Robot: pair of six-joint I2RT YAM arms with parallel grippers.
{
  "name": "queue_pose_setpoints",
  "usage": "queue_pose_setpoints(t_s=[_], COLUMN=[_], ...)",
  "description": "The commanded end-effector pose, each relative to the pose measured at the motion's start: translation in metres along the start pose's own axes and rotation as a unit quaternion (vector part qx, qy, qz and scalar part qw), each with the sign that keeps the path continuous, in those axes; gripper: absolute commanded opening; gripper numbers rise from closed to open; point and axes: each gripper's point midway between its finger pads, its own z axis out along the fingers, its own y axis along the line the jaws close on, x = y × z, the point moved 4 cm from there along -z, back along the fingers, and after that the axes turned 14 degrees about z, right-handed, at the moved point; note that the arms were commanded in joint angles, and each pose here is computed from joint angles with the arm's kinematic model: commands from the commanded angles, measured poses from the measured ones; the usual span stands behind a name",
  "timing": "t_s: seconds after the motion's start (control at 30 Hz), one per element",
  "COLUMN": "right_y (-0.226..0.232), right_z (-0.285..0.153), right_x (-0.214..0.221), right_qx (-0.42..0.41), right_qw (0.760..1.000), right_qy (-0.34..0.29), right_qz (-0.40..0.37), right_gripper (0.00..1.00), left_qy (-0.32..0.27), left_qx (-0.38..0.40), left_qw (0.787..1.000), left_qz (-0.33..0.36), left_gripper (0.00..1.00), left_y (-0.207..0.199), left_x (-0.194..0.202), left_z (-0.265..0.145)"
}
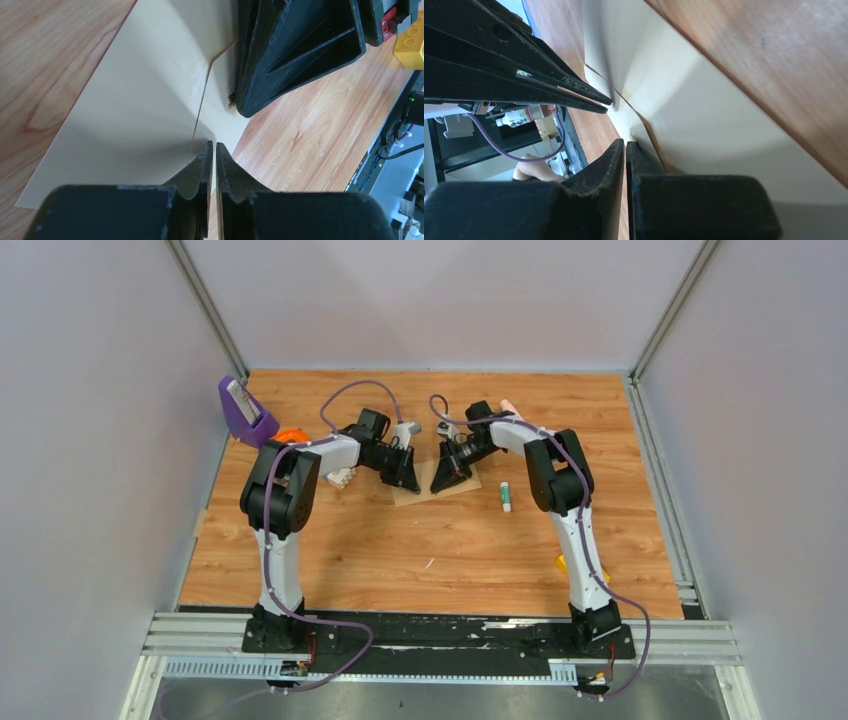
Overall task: Place the letter into the envelope and seal it
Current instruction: Seal the envelope flap on the envelope.
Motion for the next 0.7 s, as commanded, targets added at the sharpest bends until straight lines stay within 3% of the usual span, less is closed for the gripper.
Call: queue_pose_setpoints(t_s=[0.0,0.07,0.23,0.43,0.67], right_y=[-0.02,-0.022,0.008,0.054,0.051], right_z=[0.0,0.002,-0.007,-0.037,-0.038], right_x=[-0.011,-0.012,-0.015,-0.022,-0.024], right_qx=[0.049,0.048,0.0,-0.059,-0.056], right_qw=[0.998,0.999,0.999,0.995,0.996], right_qy=[-0.025,-0.024,-0.022,-0.035,-0.039], right_qz=[-0.003,-0.002,-0.034,-0.073,-0.061], right_gripper=[0.08,0.08,0.08,0.09,0.09], left_qy=[-0.007,-0.011,-0.03,-0.08,-0.105], left_qx=[-0.012,-0.005,0.014,0.03,0.031], left_qw=[1.0,0.999,0.999,0.995,0.993], left_qz=[0.028,0.031,0.039,0.048,0.054], left_gripper=[0.17,0.23,0.52,0.6,0.63], left_y=[-0.002,-0.005,-0.014,-0.02,-0.021], left_x=[-0.008,-0.01,-0.019,-0.042,-0.047], left_z=[-0.012,-0.013,-0.02,-0.047,-0.064])
